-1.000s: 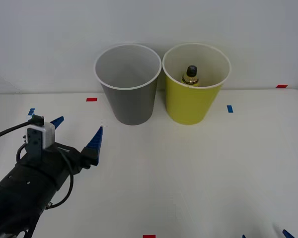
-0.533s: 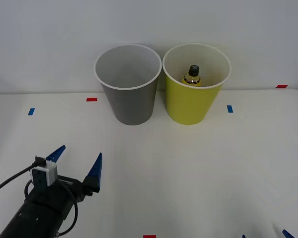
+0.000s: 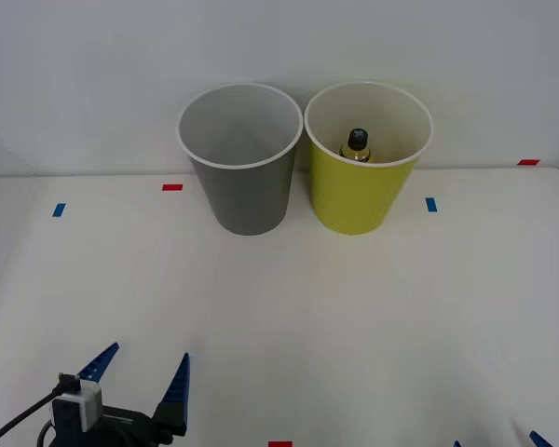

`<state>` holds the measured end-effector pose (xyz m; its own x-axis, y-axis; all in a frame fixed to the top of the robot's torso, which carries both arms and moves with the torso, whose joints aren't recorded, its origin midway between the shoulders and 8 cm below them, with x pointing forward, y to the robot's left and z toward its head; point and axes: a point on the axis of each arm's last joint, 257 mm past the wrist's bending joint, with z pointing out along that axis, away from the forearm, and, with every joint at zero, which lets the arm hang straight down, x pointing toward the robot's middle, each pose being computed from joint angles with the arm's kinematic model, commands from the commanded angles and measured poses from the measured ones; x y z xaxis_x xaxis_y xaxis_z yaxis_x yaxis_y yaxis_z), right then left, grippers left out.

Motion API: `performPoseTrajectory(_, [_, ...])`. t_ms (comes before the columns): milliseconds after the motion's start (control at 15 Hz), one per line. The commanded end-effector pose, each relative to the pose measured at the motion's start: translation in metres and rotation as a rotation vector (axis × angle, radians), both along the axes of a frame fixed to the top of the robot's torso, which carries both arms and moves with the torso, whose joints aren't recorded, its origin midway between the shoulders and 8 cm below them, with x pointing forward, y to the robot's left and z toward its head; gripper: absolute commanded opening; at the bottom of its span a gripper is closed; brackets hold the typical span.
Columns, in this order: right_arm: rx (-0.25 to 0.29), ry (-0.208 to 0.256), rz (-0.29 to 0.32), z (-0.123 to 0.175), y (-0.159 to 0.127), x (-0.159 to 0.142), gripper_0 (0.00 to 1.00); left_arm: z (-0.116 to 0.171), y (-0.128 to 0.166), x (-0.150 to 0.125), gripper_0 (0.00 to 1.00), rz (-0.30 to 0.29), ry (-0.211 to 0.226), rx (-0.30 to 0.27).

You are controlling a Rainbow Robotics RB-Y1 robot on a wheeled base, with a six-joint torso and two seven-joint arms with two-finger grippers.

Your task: Put cans in the gray bin and PET bottles in the light green bin.

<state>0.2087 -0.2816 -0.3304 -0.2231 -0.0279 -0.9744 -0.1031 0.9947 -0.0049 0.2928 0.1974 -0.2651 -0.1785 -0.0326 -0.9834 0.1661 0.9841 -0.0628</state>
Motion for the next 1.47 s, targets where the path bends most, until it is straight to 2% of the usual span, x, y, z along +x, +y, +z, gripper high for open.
performPoseTrajectory(67, [0.0,0.0,0.0,0.0,0.0,0.0,1.0,-0.021,0.001,-0.02,1.0,-0.009,0.018,0.004])
performPoseTrajectory(200, [0.0,0.0,0.0,0.0,0.0,0.0,1.0,-0.031,0.007,-0.025,1.0,-0.02,0.006,0.02])
performPoseTrajectory(333, [0.0,0.0,0.0,0.0,0.0,0.0,1.0,-0.037,0.017,-0.03,1.0,-0.009,0.022,0.039])
performPoseTrajectory(467, [0.0,0.0,0.0,0.0,0.0,0.0,1.0,-0.047,0.02,-0.042,1.0,0.008,0.039,0.034])
performPoseTrajectory(600, [0.0,0.0,0.0,0.0,0.0,0.0,1.0,-0.059,0.024,-0.051,1.0,0.053,0.052,0.023])
performPoseTrajectory(667, [0.0,0.0,0.0,0.0,0.0,0.0,1.0,-0.061,0.028,-0.056,1.0,0.085,0.061,0.026])
performPoseTrajectory(800, [0.0,0.0,0.0,0.0,0.0,0.0,1.0,-0.064,0.033,-0.063,1.0,0.111,0.073,0.042])
performPoseTrajectory(1000, [0.0,0.0,0.0,0.0,0.0,0.0,1.0,-0.064,0.035,-0.065,1.0,0.101,0.068,0.075])
performPoseTrajectory(1467, [0.0,0.0,0.0,0.0,0.0,0.0,1.0,-0.063,0.035,-0.065,1.0,0.099,0.067,0.075])
